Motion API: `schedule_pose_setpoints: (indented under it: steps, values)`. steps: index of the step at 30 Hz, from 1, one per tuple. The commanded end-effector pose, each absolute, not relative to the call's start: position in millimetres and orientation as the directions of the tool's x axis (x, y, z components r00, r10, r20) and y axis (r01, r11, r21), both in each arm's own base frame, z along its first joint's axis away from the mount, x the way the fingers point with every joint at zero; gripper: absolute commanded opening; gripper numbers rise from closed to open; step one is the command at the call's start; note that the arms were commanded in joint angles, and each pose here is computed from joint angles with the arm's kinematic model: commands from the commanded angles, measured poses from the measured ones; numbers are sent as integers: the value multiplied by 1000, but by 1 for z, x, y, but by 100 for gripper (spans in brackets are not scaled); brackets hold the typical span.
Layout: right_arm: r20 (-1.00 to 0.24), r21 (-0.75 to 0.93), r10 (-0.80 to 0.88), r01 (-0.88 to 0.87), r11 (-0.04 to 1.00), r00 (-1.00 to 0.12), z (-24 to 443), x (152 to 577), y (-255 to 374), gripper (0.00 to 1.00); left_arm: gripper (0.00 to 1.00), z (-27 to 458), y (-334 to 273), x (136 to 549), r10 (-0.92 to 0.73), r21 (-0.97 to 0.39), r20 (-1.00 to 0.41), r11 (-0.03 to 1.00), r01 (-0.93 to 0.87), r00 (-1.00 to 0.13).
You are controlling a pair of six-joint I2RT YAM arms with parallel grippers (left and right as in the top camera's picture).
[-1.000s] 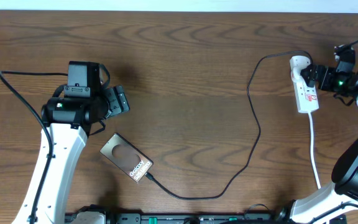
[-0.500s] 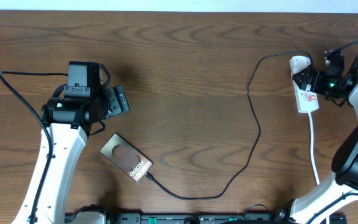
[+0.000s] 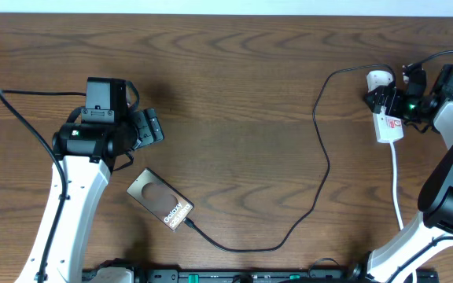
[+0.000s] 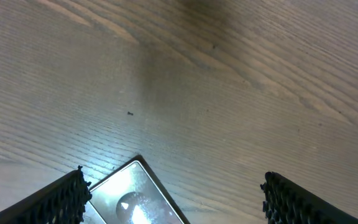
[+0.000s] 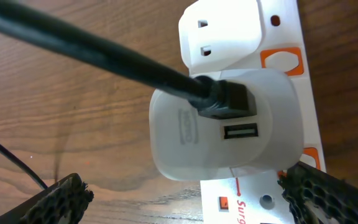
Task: Plug charger to phone and switch on socket
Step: 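Press down the orange switch beside the plug with the right gripper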
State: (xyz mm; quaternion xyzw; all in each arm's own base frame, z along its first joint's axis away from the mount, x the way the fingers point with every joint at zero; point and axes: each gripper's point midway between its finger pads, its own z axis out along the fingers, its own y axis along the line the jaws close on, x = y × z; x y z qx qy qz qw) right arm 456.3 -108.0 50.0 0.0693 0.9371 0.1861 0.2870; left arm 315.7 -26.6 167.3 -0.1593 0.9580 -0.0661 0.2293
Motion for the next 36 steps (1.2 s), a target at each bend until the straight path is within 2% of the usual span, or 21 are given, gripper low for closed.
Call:
schedule_pose_setpoints:
  steps: [1,18,36]
  values:
    - [-508,404,236,13,915,-828,48,458,-102,99,88,176,-25,321,-340,-197,-440,940,-280,-831]
    - [-534,360,233,30,932,-813,48,465,-111,99,88,171,-25,319,-346,-195,-426,937,-289,-836]
    - [-539,368,210,-3,930,-816,48,474,-88,99,88,171,-25,318,-346,-195,-426,937,-289,-836]
